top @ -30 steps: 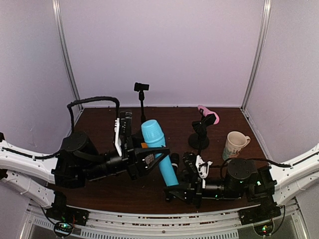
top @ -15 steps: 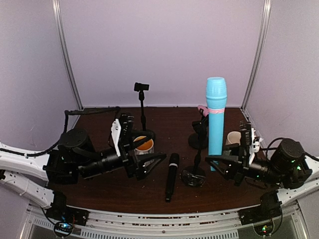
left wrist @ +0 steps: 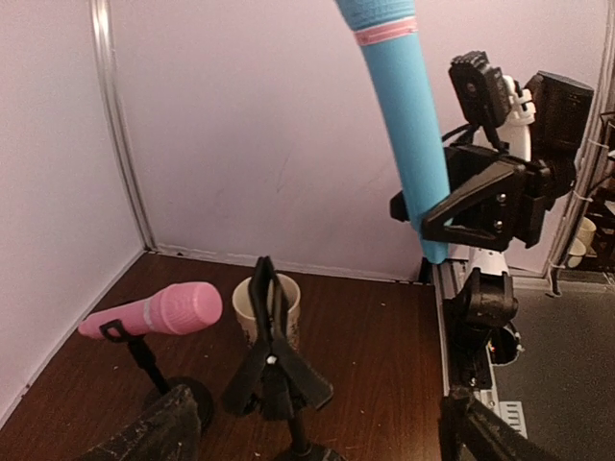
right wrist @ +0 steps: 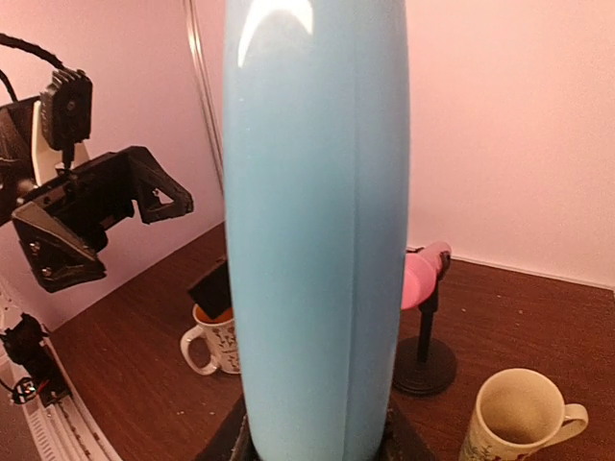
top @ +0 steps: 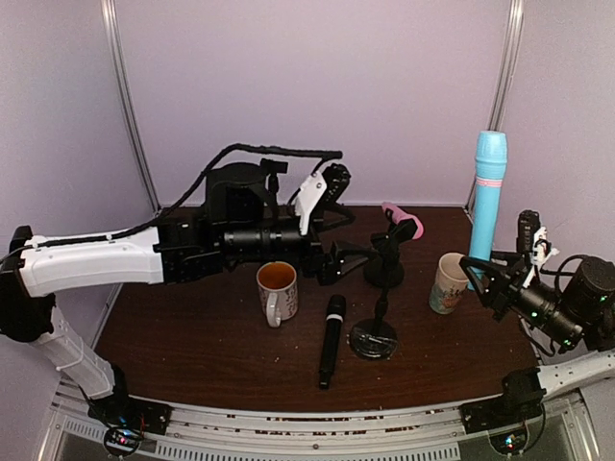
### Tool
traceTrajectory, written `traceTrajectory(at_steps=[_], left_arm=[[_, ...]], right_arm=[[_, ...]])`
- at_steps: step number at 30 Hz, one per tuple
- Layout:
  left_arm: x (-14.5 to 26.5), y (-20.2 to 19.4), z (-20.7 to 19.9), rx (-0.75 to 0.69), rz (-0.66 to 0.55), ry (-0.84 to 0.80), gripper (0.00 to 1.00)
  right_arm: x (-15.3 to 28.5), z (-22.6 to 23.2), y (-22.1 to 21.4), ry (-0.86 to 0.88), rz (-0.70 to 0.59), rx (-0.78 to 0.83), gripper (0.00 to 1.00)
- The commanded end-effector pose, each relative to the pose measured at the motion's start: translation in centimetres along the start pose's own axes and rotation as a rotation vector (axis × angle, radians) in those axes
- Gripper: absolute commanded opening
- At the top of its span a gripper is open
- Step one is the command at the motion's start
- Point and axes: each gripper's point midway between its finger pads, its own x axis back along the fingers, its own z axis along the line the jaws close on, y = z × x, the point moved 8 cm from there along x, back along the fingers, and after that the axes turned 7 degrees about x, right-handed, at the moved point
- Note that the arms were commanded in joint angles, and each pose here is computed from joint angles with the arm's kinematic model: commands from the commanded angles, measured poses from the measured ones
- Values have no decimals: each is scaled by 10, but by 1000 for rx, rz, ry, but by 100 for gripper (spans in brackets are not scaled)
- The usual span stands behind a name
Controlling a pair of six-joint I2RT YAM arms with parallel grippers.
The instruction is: Attach the microphones to the stand
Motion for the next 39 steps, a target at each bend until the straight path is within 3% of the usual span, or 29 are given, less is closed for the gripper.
traceTrajectory(at_steps=[1,12,29,32,39], left_arm=[[-24,10,-8,-54,16,-173,87],[-54,1,27,-15,64,-188,78],[-63,-19,36,70,92,-289,78],[-58,-14,31,80,59,-310,82],[-62,-20,42,112,74,-189,78]], right_arm=[[3,-25,-1,-198,41,32,0],[-35,-15,14,-337,161,123,0],[-67,-29,20,-346,232,99,0],[-70,-30,21,-336,230,88,0],[-72,-31,16,-324,239,75,0]])
